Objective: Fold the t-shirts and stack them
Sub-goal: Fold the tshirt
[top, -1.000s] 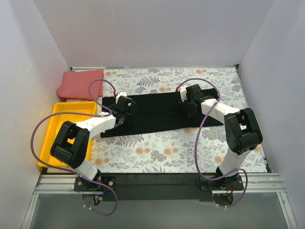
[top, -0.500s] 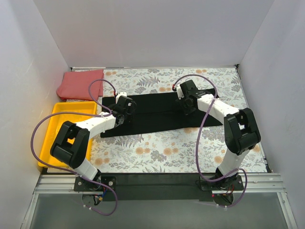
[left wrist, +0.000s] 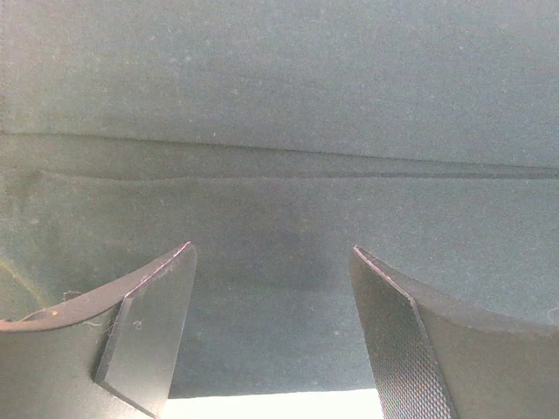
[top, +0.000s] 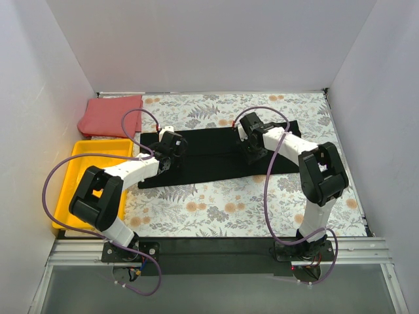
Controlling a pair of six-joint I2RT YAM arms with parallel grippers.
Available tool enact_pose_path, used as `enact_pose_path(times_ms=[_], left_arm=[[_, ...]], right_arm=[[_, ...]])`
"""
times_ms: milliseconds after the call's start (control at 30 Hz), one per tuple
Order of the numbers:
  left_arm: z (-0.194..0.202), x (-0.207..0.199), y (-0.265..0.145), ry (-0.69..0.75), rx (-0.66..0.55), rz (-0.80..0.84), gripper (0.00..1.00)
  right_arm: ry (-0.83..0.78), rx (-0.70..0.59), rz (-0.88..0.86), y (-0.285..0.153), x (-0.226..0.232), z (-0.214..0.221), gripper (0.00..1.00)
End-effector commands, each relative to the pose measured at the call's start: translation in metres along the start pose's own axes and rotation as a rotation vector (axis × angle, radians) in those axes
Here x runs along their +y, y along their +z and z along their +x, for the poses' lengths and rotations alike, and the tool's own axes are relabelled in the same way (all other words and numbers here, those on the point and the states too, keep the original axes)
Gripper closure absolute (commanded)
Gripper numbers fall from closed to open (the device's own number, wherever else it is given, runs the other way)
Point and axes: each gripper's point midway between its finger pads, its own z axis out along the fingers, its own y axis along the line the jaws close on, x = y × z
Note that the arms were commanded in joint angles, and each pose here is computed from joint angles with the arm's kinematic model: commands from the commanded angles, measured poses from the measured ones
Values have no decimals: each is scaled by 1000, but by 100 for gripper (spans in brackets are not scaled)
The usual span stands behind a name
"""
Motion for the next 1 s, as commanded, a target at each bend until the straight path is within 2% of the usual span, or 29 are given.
enact_pose_path(times_ms=[0, 133, 167, 200, 267, 300, 433, 533, 700, 833, 867, 933, 967], left_arm=[[-29, -6, -13, -61, -66, 27, 30], [-56, 4, -9, -145, -77, 15, 31], [-67, 2, -5, -161, -84, 22, 30], [-73, 11, 2, -181, -82, 5, 31], [-84, 19, 19, -203, -65, -20, 31], [-87, 21, 25, -213, -57, -26, 31], [-81, 24, 60, -226, 28, -57, 31], [-73, 25, 83, -212, 94, -84, 31], [-39, 34, 95, -193, 231, -144, 33], [4, 46, 81, -195, 371, -193, 35], [14, 48, 76, -199, 403, -197, 36], [38, 44, 59, -216, 500, -171, 37], [53, 44, 46, -235, 543, -159, 37]], right_arm=[[94, -100, 36, -30, -14, -27, 52], [369, -178, 22, -53, -49, -21, 49], [431, -177, 6, -46, -53, -9, 49], [558, -190, -55, -45, -62, -1, 49], [653, -265, -92, -50, -74, 0, 48], [734, -240, -108, -42, -78, 19, 49], [859, -282, -119, -35, -87, 36, 49], [923, -294, -127, -23, -95, 43, 50], [988, -285, -92, 0, -120, 48, 50], [905, -268, -98, 30, -137, 30, 50], [867, -307, -97, 28, -151, 11, 50], [859, -278, -130, 50, -157, 3, 50], [840, -324, -136, 47, -170, -20, 50]])
